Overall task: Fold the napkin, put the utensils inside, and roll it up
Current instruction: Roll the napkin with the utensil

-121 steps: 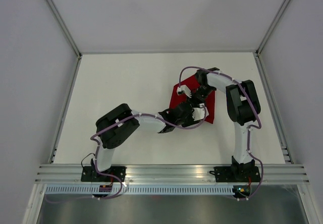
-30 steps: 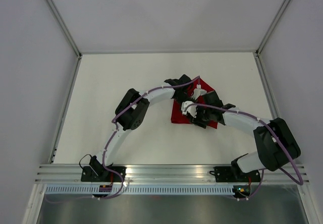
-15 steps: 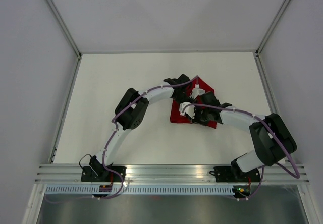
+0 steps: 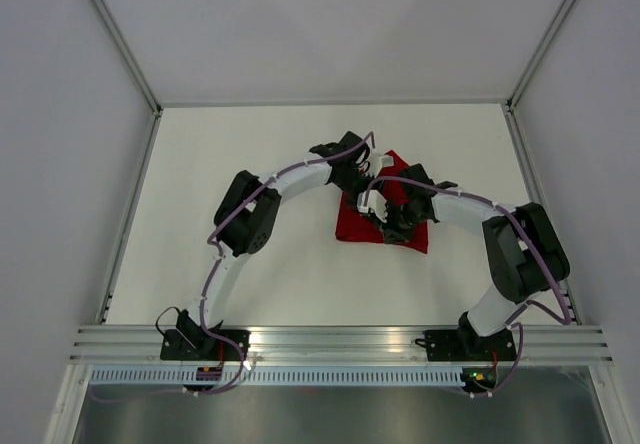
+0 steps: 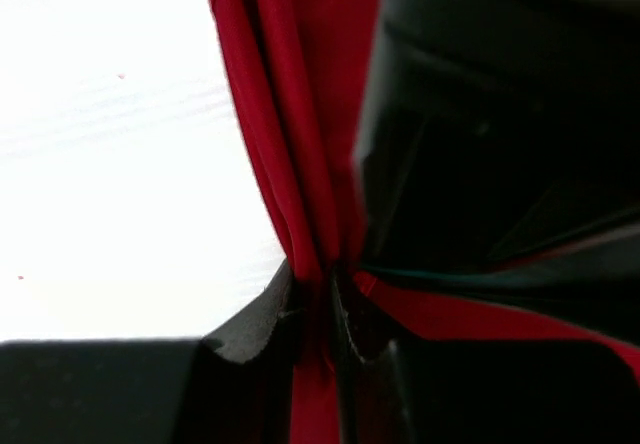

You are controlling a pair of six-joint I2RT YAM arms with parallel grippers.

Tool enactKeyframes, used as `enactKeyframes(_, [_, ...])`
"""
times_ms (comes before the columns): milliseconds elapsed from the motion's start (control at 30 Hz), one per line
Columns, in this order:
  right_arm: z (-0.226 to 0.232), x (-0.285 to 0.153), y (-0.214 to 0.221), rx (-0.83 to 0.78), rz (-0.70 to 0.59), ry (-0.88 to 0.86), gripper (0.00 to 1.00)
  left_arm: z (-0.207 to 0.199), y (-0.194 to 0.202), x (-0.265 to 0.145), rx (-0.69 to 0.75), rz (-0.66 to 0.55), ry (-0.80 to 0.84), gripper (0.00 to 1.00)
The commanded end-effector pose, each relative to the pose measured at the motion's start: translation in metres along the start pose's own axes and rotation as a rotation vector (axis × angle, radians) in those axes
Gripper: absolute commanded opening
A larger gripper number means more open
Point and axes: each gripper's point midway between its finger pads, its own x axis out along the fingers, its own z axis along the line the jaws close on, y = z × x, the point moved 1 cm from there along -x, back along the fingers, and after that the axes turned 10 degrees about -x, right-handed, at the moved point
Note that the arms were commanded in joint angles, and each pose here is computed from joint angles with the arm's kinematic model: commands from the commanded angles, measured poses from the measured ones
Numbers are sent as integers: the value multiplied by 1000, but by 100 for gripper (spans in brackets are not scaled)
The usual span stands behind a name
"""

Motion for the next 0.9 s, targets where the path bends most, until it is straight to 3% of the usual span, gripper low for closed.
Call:
enactKeyframes(0, [34, 3, 15, 77, -2, -203, 4, -47, -45, -56, 42, -220, 20, 46])
enactKeyframes(300, [22, -18, 15, 190, -95, -399, 4, -13, -59, -110, -44, -539, -175, 48])
enactKeyframes(333, [23, -16, 20, 205, -94, -421, 4, -23, -65, -124, -11, -602, -168, 48])
enactKeyframes(500, [17, -15, 26, 246, -80, -442, 4, -11, -55, -137, 0, -686, -248, 49])
enactKeyframes(633, [15, -10, 30, 275, -65, -473, 4, -10, -44, -136, 92, -699, -307, 48])
enactKeyframes(867, [12, -3, 36, 329, -46, -523, 4, -39, -21, -138, 396, -860, -394, 48])
